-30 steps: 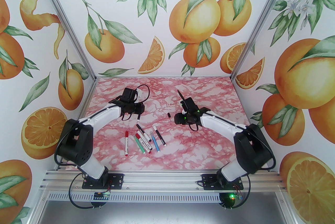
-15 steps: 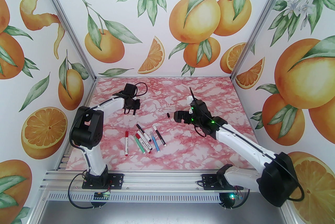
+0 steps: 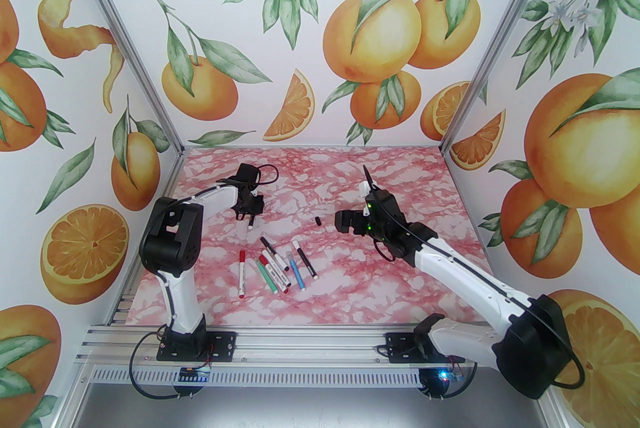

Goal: Open the pen caps

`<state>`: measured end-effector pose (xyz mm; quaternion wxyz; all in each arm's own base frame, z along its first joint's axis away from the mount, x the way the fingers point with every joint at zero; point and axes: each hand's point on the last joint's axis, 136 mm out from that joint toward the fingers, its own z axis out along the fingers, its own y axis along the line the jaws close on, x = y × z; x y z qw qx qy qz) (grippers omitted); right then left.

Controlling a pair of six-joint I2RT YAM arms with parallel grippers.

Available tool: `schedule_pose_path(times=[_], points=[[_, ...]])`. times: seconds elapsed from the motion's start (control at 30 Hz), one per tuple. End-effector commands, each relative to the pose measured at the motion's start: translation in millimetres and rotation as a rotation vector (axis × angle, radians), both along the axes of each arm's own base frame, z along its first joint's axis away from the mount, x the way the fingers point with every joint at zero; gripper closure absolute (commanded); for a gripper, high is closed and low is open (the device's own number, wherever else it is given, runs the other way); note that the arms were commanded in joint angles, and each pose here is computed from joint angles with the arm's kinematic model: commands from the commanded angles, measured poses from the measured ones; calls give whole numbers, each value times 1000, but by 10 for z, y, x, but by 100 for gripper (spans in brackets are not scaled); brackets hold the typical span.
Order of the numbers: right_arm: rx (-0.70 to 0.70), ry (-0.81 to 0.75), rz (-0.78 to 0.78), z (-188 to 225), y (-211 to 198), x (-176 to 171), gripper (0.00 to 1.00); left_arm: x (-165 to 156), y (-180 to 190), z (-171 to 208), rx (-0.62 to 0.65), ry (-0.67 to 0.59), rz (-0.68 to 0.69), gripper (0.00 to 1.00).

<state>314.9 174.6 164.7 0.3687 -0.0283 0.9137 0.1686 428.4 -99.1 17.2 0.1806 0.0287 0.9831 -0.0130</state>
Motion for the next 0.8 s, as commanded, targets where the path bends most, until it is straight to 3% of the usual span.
schedule_pose_path(times=[0.0,0.23,0.53,0.77], points=[[-14,-10,-57,70,-67,44,0,42,40,-21,15,21,16,85],[-19,-9,-53,60,-101,-10,0,33,69,-63,20,45,36,74],[-15,-69,-34,153,-141,-66,0,-30,62,190,-12,28,68,60],[-2,-117,-14,247,-122,-56,0,-392,-31,526,-130,13,79,55]])
